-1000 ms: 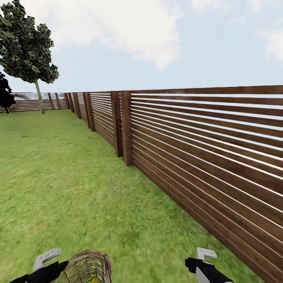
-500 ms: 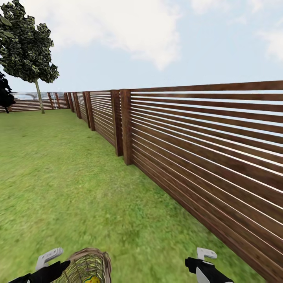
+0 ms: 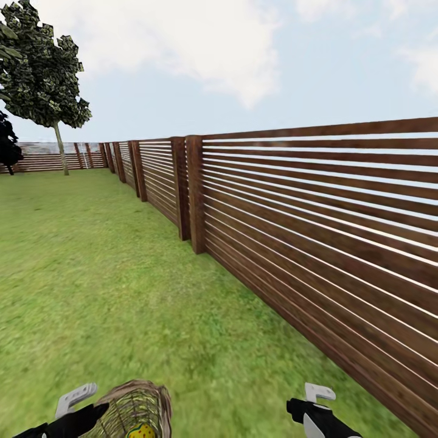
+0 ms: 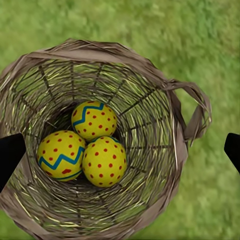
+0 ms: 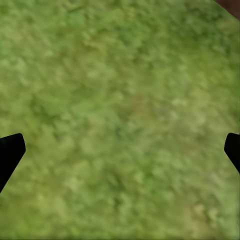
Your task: Take the three Easter eggs out of the wicker basket on the lawn in the garden, then place them on the lawn next to a single tree (choose any tree) so that all three eggs are next to the same tree and none are left in the basket.
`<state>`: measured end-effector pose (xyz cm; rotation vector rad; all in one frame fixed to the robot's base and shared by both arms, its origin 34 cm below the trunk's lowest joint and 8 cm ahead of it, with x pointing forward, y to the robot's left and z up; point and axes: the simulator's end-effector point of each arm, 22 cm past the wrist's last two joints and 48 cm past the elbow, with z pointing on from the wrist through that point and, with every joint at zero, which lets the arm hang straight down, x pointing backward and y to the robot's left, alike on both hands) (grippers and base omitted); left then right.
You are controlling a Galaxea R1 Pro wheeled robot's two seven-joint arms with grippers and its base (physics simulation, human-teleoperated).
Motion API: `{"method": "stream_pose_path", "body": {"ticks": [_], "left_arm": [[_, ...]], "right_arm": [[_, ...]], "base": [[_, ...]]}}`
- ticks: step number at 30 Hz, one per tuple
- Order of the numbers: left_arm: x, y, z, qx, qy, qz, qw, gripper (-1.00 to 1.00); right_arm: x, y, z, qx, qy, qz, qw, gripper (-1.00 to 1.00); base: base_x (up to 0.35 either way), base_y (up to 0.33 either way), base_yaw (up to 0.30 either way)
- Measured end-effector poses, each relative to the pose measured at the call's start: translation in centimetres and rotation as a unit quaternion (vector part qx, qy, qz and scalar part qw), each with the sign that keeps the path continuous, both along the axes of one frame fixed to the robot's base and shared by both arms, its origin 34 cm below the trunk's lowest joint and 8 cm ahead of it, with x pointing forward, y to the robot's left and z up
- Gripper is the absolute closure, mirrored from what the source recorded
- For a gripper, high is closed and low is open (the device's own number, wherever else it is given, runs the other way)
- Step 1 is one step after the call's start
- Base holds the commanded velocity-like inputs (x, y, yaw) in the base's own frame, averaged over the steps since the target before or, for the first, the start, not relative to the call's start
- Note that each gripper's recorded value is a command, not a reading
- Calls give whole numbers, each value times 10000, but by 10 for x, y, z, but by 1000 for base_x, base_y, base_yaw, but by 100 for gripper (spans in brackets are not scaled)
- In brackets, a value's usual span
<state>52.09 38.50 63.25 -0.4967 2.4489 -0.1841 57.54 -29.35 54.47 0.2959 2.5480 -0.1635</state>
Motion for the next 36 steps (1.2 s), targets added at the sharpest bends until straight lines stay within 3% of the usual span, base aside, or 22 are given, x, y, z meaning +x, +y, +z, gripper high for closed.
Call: {"method": "stream_pose_path", "body": {"ticks": [10,17,23,28,29,36], "left_arm": [[-1,0,-18,4,4,-3,10000,-100],[-2,0,-31,-1,-2,-3,10000,-100],[-1,-1,-41,-6,-25,-1,10000,-100],[2,0,-48,-1,-57,-2,10000,-100],[2,0,-49,0,-65,-2,10000,-100],[0,-1,-64,-20,-49,-4,10000,-100]], "right_arm": [[-1,1,-18,-1,-9,7,10000,-100],[21,7,-13,-17,-310,70,9995,-100],[77,36,32,113,-1002,152,9948,-100],[107,60,68,233,-1256,291,9914,-100],[119,65,88,268,-1382,333,9895,-100],[140,73,147,340,-1568,477,9859,-100]], "base": [[0,0,0],[0,0,0],[0,0,0],[0,0,0],[0,0,0],[0,0,0]]}}
